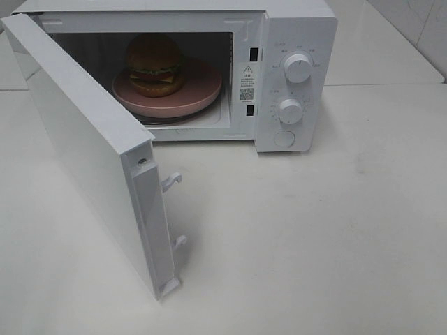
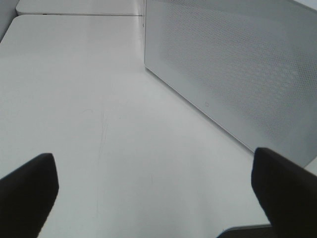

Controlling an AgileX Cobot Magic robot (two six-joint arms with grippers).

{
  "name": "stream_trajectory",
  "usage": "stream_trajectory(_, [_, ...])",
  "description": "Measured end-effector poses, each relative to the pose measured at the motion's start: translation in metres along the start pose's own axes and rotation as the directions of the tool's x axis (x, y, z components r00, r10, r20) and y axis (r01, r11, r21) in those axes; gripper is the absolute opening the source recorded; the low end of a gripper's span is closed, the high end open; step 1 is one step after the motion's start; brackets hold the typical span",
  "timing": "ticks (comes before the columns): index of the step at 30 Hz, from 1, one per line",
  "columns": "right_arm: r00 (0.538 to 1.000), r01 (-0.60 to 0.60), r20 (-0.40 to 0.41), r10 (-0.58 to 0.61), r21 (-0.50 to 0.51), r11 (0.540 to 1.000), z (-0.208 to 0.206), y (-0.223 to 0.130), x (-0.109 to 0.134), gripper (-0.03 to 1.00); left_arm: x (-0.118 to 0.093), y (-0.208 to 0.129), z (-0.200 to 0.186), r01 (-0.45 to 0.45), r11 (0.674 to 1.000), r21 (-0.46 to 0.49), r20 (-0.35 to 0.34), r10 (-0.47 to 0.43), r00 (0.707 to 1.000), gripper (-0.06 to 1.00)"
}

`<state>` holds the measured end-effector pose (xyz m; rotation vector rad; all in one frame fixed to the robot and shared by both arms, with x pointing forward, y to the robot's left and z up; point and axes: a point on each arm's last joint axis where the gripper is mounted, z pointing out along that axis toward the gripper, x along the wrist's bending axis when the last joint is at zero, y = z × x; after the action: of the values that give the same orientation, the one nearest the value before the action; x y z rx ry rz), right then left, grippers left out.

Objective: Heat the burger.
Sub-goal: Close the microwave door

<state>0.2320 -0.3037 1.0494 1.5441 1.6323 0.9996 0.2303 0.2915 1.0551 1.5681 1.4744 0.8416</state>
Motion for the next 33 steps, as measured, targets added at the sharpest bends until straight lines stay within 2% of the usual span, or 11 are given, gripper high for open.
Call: stream_trajectory(33, [1.0,0.0,0.0,0.0,0.0,1.0,0.0,0.0,0.0,0.71,-0.0006,0.0003,0.0004,0.004,1.0,0.003,0.007,-0.004,1.0,0.98])
